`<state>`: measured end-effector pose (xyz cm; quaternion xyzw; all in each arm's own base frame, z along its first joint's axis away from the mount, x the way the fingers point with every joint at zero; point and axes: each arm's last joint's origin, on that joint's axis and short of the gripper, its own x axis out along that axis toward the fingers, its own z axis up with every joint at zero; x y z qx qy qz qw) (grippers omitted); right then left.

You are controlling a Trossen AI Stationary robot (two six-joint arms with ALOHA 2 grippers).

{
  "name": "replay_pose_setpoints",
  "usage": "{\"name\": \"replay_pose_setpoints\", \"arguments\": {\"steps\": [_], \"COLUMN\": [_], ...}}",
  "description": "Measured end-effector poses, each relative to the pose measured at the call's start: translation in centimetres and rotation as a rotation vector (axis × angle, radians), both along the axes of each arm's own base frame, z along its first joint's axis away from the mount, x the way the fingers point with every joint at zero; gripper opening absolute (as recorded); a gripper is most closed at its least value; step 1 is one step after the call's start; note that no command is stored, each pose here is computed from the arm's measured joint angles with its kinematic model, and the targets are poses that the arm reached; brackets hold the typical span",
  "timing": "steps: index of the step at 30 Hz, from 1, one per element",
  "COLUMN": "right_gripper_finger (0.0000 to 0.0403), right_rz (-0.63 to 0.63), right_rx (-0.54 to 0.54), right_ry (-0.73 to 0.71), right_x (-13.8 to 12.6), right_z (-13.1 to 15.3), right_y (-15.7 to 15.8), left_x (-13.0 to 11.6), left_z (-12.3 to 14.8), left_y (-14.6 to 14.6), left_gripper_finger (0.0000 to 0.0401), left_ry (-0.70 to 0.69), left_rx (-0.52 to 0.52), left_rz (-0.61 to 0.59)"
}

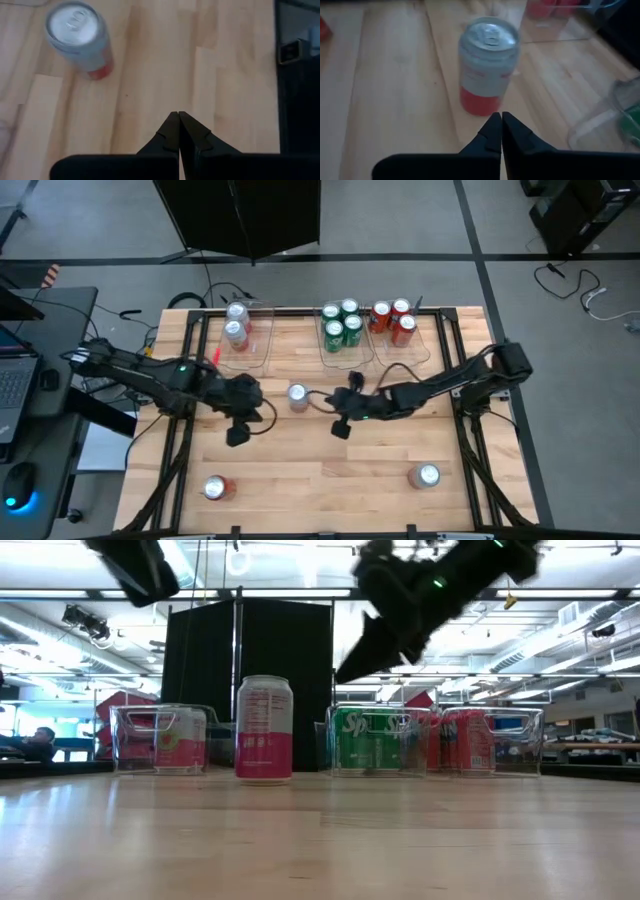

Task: Sort soda cans
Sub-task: Put the top pink-white soda can into the left transparent bin

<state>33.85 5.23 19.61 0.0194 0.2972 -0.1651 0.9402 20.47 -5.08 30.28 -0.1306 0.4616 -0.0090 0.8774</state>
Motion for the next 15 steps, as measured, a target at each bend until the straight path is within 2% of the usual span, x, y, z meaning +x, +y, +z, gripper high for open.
{"name": "replay_pose_setpoints", "arguments": {"steps": [7, 12, 15], "right_gripper_finger": [0.0001, 0.0005, 0.0008], "right_rz": [0.015, 0.036, 0.04], "right_rx": [-0.037, -0.083, -0.093], "right_ry": [-0.147, -0.18, -0.175], "right_x": [-3.3, -4.0, -4.1], "right_z": [-1.6, -1.5, -1.6], "right_y": [-0.7, -1.1, -1.2], "left_x": [3.7, 6.1, 7.5], "left_z": [2.1, 3.7, 4.4], "left_y": [1.7, 3.7, 4.7], "left_gripper_finger": [0.0, 0.0005, 0.0017], "left_ry": [0.1, 0.177, 0.25], "left_rx": [0.051, 0.029, 0.029], "left_rz": [0.091, 0.222, 0.255]}}
